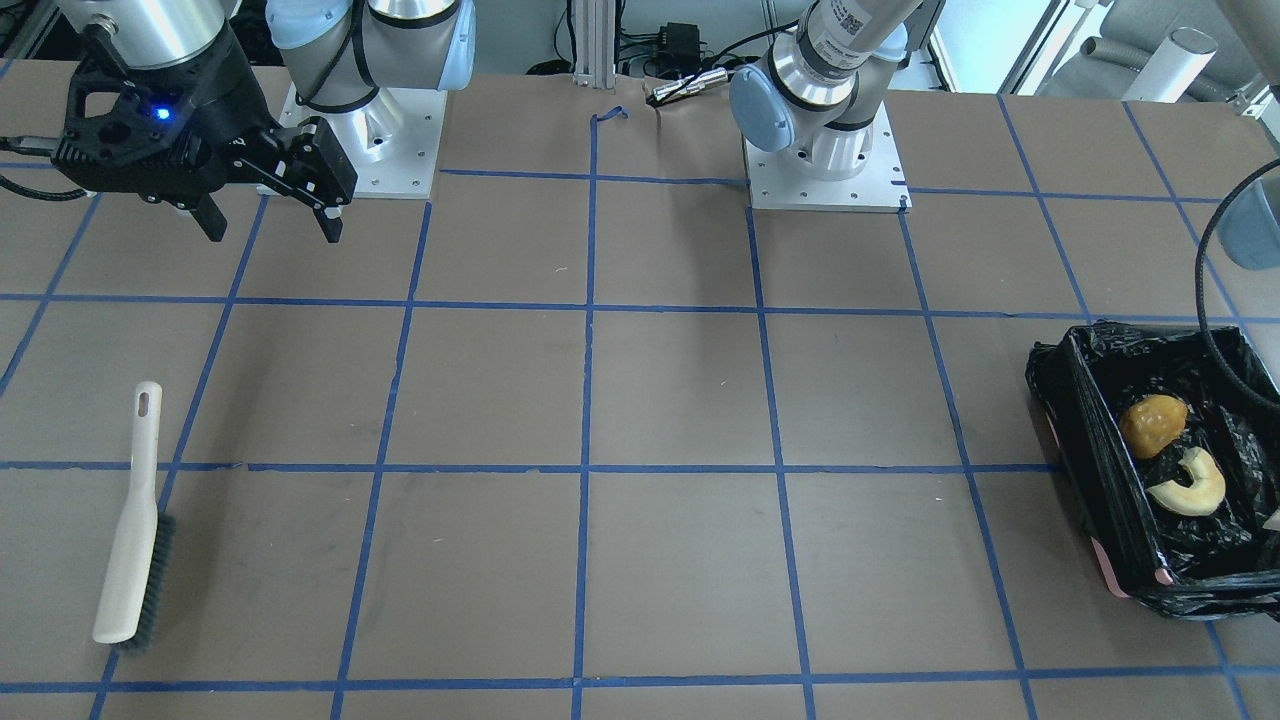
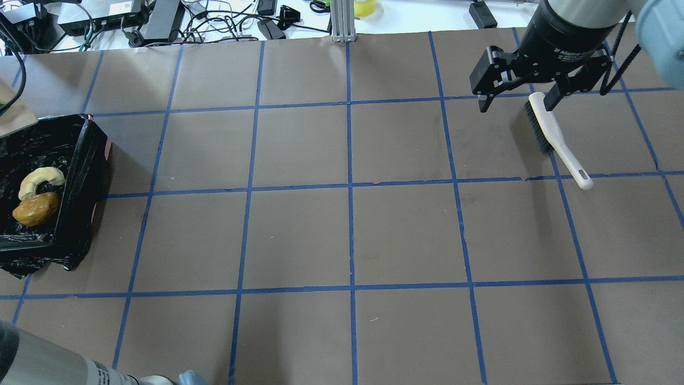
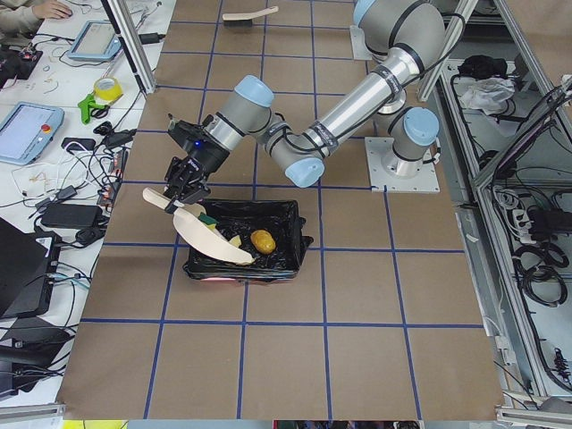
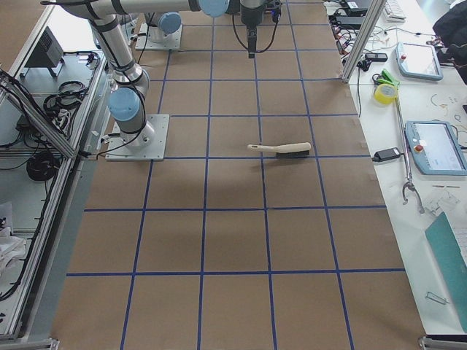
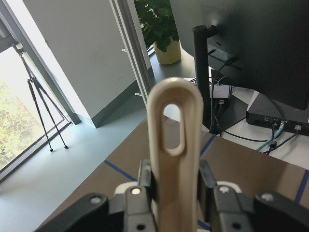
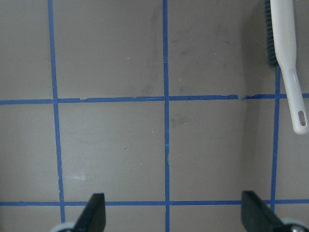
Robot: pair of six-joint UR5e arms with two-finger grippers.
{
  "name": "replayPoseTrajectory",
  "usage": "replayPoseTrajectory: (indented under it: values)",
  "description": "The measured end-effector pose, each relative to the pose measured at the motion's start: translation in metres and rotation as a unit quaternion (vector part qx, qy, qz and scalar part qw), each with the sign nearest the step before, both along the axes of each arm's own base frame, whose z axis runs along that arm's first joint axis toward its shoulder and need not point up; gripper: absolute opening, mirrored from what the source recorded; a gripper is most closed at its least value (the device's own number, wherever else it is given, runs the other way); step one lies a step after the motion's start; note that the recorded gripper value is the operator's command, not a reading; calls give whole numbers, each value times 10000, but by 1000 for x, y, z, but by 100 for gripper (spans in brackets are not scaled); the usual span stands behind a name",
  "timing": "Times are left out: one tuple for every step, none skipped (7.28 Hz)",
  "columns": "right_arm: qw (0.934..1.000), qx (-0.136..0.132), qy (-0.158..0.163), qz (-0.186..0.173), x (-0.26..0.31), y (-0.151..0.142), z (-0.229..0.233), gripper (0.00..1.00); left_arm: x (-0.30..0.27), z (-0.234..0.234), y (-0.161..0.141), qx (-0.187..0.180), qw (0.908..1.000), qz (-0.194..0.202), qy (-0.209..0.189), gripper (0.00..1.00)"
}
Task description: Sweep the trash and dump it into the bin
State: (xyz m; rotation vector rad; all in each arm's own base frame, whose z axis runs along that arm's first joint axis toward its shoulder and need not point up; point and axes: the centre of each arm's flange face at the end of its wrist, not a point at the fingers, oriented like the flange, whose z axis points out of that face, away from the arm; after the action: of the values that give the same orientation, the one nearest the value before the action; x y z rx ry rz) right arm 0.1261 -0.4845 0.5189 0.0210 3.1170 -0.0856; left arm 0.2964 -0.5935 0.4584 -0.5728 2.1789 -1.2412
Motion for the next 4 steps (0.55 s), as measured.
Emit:
replayPoseTrajectory:
  values:
    - [10000, -10, -1, 2, 0, 0, 0, 100, -2, 0, 1, -19, 9998, -52, -173, 0]
    - [10000, -16, -2, 6, 0, 0, 1, 100, -4, -1, 3, -21, 9996, -84, -260, 0]
    - [10000, -19, -4, 5, 0, 0, 1, 100, -7, -2, 4, -35, 9994, -110, -326, 0]
    - [10000, -18, -5, 3, 0, 0, 1, 100, -11, -2, 6, -70, 9988, -157, -450, 0]
